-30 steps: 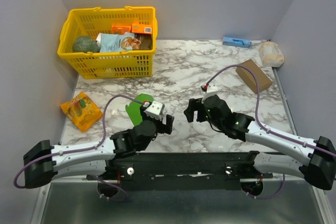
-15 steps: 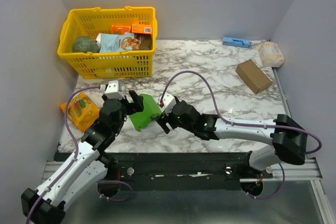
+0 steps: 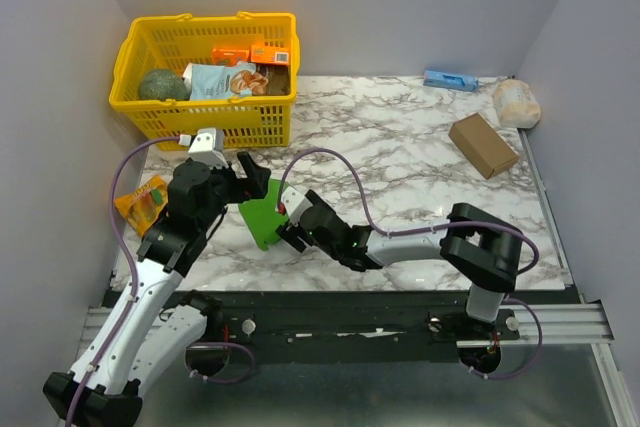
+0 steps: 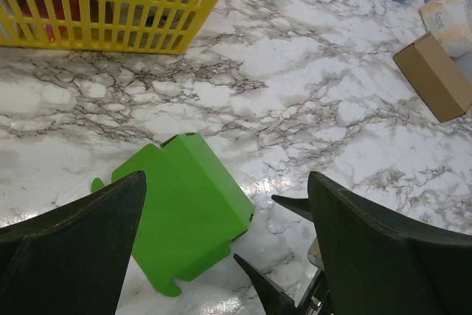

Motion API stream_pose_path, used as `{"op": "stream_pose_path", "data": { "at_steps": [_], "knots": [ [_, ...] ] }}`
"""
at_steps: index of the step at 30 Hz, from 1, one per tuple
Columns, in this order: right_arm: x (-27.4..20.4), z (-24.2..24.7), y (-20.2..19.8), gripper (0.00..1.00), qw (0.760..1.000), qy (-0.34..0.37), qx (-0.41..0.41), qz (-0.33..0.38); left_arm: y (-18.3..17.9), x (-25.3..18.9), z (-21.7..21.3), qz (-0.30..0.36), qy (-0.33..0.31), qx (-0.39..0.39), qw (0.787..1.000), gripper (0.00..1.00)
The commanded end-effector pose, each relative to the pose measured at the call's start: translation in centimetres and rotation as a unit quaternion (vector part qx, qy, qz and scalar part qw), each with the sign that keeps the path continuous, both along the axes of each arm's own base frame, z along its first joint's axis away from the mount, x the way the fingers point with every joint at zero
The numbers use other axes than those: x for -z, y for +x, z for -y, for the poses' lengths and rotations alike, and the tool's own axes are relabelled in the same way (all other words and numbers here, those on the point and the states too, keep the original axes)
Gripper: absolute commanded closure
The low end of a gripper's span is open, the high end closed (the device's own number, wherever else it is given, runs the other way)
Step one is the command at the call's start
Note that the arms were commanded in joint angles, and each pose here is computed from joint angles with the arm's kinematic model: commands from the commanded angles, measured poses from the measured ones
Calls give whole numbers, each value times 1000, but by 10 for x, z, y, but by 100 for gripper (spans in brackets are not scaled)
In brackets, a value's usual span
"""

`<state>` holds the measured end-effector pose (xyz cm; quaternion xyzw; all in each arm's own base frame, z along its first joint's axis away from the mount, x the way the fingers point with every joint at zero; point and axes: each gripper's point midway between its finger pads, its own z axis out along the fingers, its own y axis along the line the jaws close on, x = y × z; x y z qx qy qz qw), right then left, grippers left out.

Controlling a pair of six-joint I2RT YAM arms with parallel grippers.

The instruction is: Fold the paper box

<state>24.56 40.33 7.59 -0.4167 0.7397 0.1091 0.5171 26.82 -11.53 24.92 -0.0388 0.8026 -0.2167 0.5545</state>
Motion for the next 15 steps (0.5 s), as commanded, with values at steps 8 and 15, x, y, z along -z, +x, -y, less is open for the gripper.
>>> {"op": "stream_pose_path", "data": {
  "at_steps": [8, 15],
  "knots": [
    [12, -20, 23, 20, 998, -6, 21, 56, -6, 8, -6, -14, 45, 22, 999, 1],
    [15, -20, 34, 30, 995, -3, 43, 92, -3, 13, -10, -17, 49, 17, 999, 1]
  ]
}}
